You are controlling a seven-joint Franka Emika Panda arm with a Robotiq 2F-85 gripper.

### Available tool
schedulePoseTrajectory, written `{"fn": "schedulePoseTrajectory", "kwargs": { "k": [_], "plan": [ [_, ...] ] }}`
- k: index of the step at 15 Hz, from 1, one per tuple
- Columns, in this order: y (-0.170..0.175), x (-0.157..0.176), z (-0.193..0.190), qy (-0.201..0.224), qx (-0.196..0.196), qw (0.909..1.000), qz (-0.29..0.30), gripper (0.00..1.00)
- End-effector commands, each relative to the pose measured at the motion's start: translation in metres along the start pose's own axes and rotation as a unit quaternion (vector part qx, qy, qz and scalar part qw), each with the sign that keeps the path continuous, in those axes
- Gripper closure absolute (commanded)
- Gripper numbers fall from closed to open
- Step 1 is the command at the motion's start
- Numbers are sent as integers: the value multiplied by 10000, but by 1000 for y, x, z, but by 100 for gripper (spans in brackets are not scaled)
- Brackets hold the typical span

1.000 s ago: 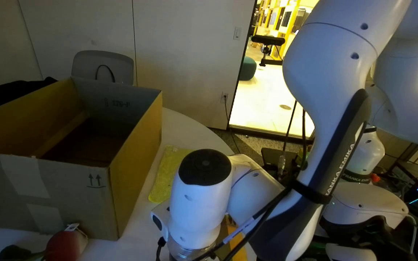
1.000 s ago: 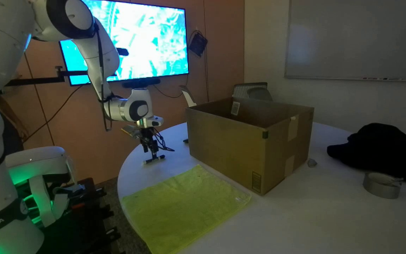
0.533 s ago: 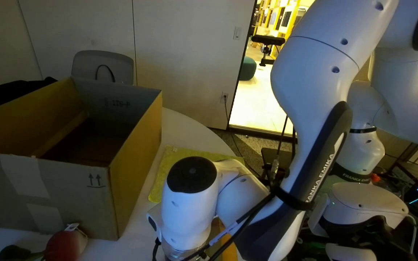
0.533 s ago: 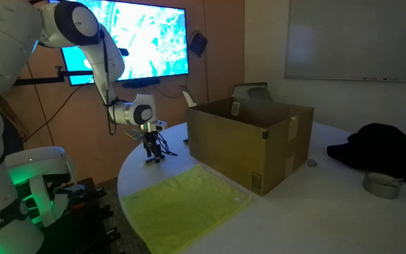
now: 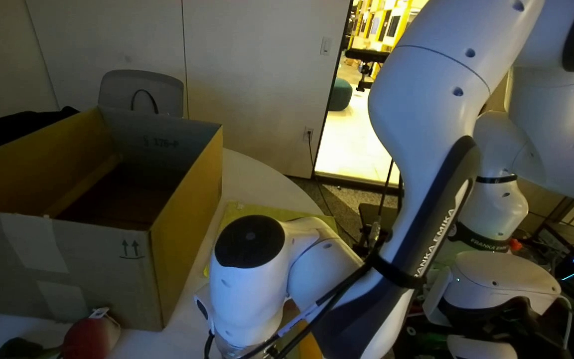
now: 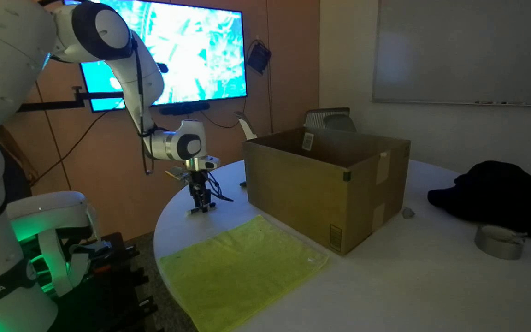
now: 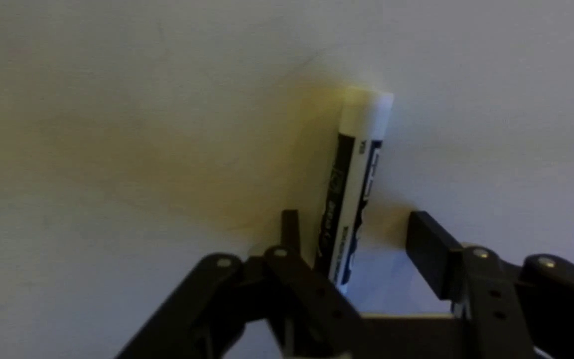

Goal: Pick up the marker and wrap it on the cloth, the pick up the cloth and put it in the box

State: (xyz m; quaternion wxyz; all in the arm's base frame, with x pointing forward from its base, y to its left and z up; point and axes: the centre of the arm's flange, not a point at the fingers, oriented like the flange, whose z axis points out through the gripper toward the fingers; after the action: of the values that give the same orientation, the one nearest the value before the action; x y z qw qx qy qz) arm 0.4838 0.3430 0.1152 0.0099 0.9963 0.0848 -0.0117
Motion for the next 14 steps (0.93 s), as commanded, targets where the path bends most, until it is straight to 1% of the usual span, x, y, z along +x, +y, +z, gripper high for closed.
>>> {"fn": "schedulePoseTrajectory", "kwargs": {
  "k": [1,2,3,4,5,6,9,11,14],
  "plan": [
    [1,8,-6,-47,-4,9999,-100,73],
    [1,7,-8,-46,-8,9999,-124,79],
    [1,7,-10,-56,-28,9999,-149,88],
    [2,7,-13,-71,-51,9998,-162,93],
    [4,6,-14,-108,-97,9997,-190,95],
    [7,5,-17,-141,-133,9996,-197,92],
    [19,2,-28,-215,-227,9992,-242,92],
    [32,0,-38,-242,-293,9989,-266,92],
    [62,-3,-51,-188,-541,9982,-177,92]
  ]
}}
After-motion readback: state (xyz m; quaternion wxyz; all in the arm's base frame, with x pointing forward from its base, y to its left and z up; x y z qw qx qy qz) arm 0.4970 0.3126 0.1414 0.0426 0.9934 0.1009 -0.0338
